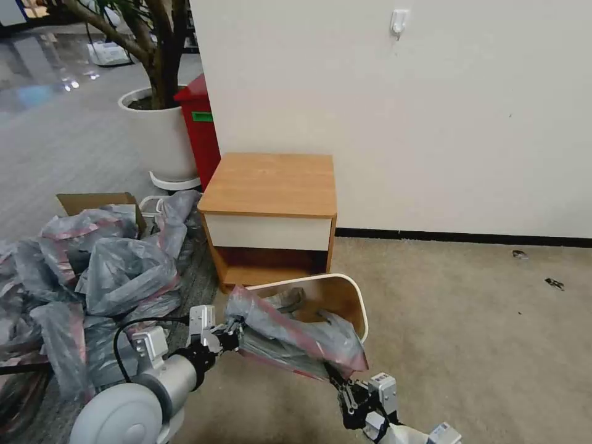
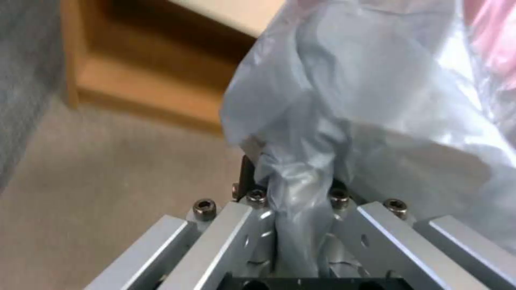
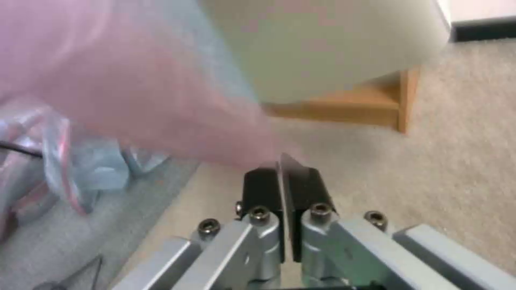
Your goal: Pick up the garbage bag from the table and place it over the trash can.
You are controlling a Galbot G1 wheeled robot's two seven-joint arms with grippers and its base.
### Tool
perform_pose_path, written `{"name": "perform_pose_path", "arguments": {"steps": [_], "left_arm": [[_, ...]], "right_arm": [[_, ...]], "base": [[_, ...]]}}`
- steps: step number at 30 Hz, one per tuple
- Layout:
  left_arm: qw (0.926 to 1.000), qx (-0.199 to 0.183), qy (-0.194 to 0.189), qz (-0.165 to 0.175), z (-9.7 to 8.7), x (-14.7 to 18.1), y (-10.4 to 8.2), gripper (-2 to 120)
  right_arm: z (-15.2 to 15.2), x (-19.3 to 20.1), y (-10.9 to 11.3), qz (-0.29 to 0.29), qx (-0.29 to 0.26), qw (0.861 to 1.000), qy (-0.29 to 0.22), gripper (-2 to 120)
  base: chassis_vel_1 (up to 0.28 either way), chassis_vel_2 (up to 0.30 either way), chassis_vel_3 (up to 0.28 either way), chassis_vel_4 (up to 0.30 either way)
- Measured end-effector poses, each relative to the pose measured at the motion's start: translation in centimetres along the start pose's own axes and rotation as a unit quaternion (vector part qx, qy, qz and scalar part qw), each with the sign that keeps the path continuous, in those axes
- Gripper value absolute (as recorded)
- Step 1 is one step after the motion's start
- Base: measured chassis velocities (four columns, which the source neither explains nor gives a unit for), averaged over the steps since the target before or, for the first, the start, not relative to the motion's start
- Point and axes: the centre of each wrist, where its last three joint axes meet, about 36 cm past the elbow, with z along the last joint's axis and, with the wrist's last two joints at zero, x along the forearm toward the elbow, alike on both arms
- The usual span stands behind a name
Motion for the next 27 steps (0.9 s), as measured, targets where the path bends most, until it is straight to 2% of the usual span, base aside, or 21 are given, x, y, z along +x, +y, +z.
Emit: {"name": "perform_pose_path", "arguments": {"steps": [3, 6, 8, 11, 12, 15, 16, 18, 20, 21, 24, 25, 27], "left_arm": [[1.0, 0.0, 0.002, 0.0, 0.0, 0.0, 0.0, 4], [1.0, 0.0, 0.003, 0.0, 0.1, -0.1, 0.0, 4], [1.0, 0.0, 0.003, 0.0, 0.1, -0.1, 0.0, 4], [1.0, 0.001, 0.004, 0.0, 0.1, -0.1, 0.1, 4], [1.0, 0.001, 0.004, 0.0, 0.1, -0.1, 0.1, 4], [1.0, 0.001, 0.004, -0.003, 0.2, -0.3, 0.3, 3], [1.0, 0.001, 0.004, -0.003, 0.2, -0.3, 0.3, 3], [1.0, 0.001, 0.005, -0.003, 0.2, -0.3, 0.3, 3], [1.0, 0.001, 0.005, -0.004, 0.2, -0.3, 0.4, 3], [1.0, 0.001, 0.005, -0.004, 0.2, -0.3, 0.4, 3], [1.0, 0.001, 0.005, -0.004, 0.2, -0.4, 0.4, 3], [1.0, 0.001, 0.005, -0.004, 0.2, -0.4, 0.4, 3], [1.0, 0.001, 0.005, -0.005, 0.2, -0.4, 0.5, 3]], "right_arm": [[0.0, 0.0, -0.1, 0.003, 0.007, 1.0, 0.0, 10], [0.0, 0.1, 0.0, 0.0, 0.015, 1.0, 0.0, 25], [0.0, 0.1, 0.0, -0.002, 0.018, 1.0, -0.001, 27], [-0.1, 0.3, 0.3, -0.007, 0.033, 0.999, -0.005, 43], [-0.1, 0.3, 0.3, -0.007, 0.033, 0.999, -0.005, 43], [-0.2, 0.8, 0.4, -0.009, 0.059, 0.998, -0.009, 56], [-0.2, 0.8, 0.4, -0.009, 0.059, 0.998, -0.009, 56], [-0.2, 1.1, 0.3, -0.008, 0.073, 0.997, -0.009, 64], [-0.2, 1.2, -0.4, 0.019, 0.096, 0.995, -0.004, 75], [-0.2, 1.2, -0.4, 0.019, 0.096, 0.995, -0.004, 75], [-0.4, 0.6, -2.3, 0.093, 0.125, 0.988, 0.0, 89], [-0.4, 0.6, -2.3, 0.093, 0.125, 0.988, 0.0, 89], [-1.1, 0.1, -3.8, 0.145, 0.141, 0.979, -0.017, 96]], "base": [[0.0, 0.0, 0.0, 0.0], [0.0, 0.0, 0.0, 0.0], [0.0, 0.0, 0.0, 0.0], [0.0, 0.0, 0.0, 0.0], [0.0, 0.0, 0.0, 0.0], [0.0, 0.0, 0.0, 0.0], [0.0, 0.0, 0.0, 0.0], [0.0, 0.0, 0.0, 0.0], [0.0, 0.0, 0.0, 0.0], [0.0, 0.0, 0.0, 0.0], [0.0, 0.0, 0.0, 0.0], [0.0, 0.0, 0.0, 0.0], [0.0, 0.0, 0.0, 0.0]]}}
